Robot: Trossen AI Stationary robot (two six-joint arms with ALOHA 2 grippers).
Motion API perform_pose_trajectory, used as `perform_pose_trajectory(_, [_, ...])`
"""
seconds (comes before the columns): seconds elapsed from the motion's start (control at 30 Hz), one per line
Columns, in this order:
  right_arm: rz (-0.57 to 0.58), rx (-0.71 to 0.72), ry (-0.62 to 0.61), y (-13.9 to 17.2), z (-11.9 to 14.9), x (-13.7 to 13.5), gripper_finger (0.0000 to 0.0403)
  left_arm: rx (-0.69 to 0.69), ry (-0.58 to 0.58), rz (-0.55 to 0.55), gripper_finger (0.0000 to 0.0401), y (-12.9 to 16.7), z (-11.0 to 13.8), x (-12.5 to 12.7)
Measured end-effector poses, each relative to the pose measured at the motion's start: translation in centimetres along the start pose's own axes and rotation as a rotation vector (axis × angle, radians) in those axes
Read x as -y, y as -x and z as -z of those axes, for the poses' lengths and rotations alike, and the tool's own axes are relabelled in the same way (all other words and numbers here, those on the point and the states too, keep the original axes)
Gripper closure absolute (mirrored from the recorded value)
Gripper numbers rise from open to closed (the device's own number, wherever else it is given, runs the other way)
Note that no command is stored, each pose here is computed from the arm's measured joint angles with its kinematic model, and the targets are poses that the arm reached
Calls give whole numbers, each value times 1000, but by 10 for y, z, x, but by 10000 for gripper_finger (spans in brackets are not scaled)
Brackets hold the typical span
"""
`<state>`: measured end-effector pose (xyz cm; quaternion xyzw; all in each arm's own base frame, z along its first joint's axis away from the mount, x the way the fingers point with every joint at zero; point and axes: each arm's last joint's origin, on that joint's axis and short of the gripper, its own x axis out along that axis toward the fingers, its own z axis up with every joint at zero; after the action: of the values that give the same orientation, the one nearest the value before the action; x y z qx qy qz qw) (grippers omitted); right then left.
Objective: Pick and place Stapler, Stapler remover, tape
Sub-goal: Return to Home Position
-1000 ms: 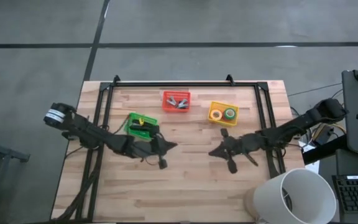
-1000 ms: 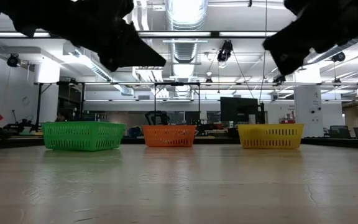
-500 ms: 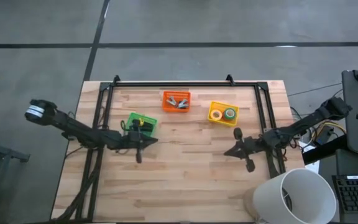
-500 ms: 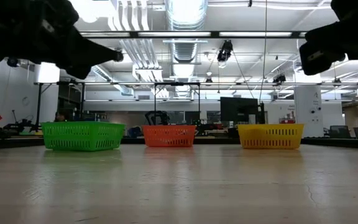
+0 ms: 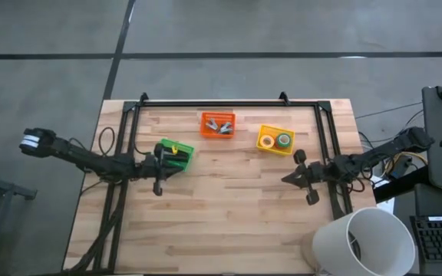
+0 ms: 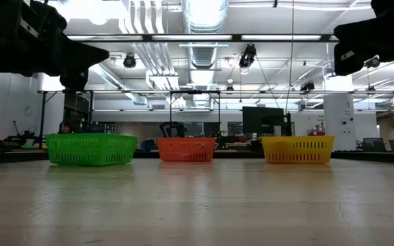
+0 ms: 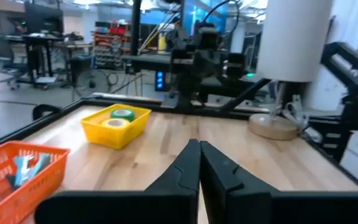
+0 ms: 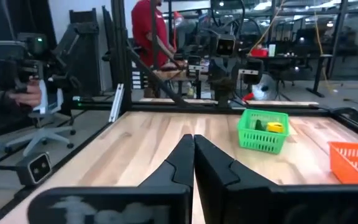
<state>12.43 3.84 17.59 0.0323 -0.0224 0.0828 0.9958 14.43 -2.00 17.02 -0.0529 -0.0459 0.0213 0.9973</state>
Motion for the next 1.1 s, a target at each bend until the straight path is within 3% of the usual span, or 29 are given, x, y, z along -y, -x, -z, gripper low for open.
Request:
perform_pose_trajectory(0.23, [-150,49,-6,6,-6,-4,394,7,15,74,386,4,-4,1])
perform_pose_trajectory(0.47, [-208,-86,-43,14,6,-4,394,58,26,114,385,8,-11,2])
perform_pose_trajectory(0.6, [-270,-127,-46,19,9,-5,394,76,18,114,385,10,-13,2])
perform_pose_trajectory(0.87, [-263,-160,-41,27,8,-3,394,0,9,57,385,10,-5,0])
perform_pose_trajectory(0.93, [-287,-144,-53,30,0,-4,394,35,48,59,385,10,-9,0])
perform_pose_trajectory(1.1, [-323,-173,-1,43,-19,-3,394,143,-4,41,385,16,-22,-1])
